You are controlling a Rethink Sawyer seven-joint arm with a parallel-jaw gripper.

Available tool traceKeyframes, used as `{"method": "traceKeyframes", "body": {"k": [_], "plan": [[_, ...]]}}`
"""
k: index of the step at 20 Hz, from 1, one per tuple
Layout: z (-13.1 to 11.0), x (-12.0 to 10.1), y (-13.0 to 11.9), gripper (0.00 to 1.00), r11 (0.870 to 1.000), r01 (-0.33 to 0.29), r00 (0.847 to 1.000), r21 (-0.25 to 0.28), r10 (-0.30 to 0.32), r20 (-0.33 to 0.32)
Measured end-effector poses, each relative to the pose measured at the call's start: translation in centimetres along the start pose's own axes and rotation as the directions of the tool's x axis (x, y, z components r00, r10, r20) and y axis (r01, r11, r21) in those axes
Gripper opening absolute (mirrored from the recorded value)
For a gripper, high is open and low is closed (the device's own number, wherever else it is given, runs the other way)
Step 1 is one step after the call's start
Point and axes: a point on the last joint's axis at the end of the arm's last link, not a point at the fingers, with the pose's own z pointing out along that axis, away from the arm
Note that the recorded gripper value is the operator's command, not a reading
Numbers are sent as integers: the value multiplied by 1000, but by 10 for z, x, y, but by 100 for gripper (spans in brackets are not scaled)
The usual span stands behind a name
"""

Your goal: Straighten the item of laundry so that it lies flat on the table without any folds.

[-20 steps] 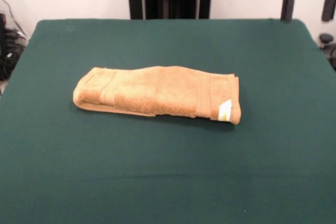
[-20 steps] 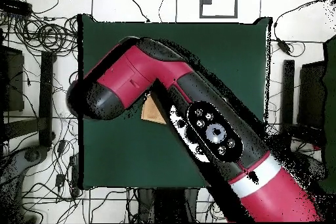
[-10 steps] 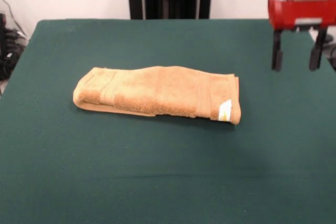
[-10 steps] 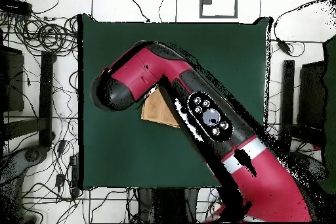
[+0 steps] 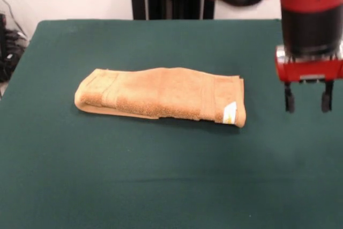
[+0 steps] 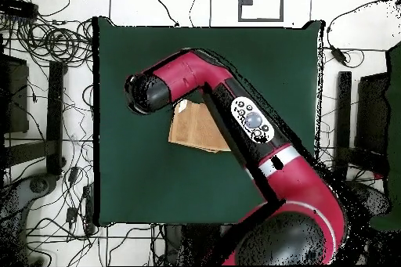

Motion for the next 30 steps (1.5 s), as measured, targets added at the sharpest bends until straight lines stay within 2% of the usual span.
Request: {"method": "traceKeyframes", "body": {"k": [1, 2, 4, 6, 9, 11, 14, 15, 17, 19, 20, 22, 24, 27, 29, 30], "plan": [[5, -1, 0, 100, 1000, -10, 1000, -12, 10, -13], [22, -4, 0, 100, 997, -51, 997, -54, 48, -63], [37, -6, 0, 100, 992, -85, 991, -93, 75, -109], [47, -8, -1, 100, 989, -100, 987, -113, 85, -135], [64, -11, -4, 100, 989, -98, 986, -114, 80, -149], [78, -11, -11, 100, 997, -59, 992, -54, 52, -118], [82, -11, -8, 100, 1000, 1, 997, 9, 0, -73], [80, -10, 2, 100, 996, 69, 997, 65, -67, -27], [79, -11, 7, 100, 987, 117, 993, 110, -118, 8], [75, -15, 14, 100, 964, 188, 977, 189, -204, 67], [72, -20, 17, 100, 945, 225, 962, 237, -255, 102], [65, -30, 22, 100, 921, 258, 939, 293, -310, 147], [58, -41, 22, 100, 908, 265, 926, 326, -334, 178], [51, -55, 16, 100, 904, 251, 920, 347, -334, 204], [45, -67, 8, 100, 914, 221, 927, 340, -305, 217], [42, -73, 1, 100, 929, 190, 940, 316, -265, 215]]}}
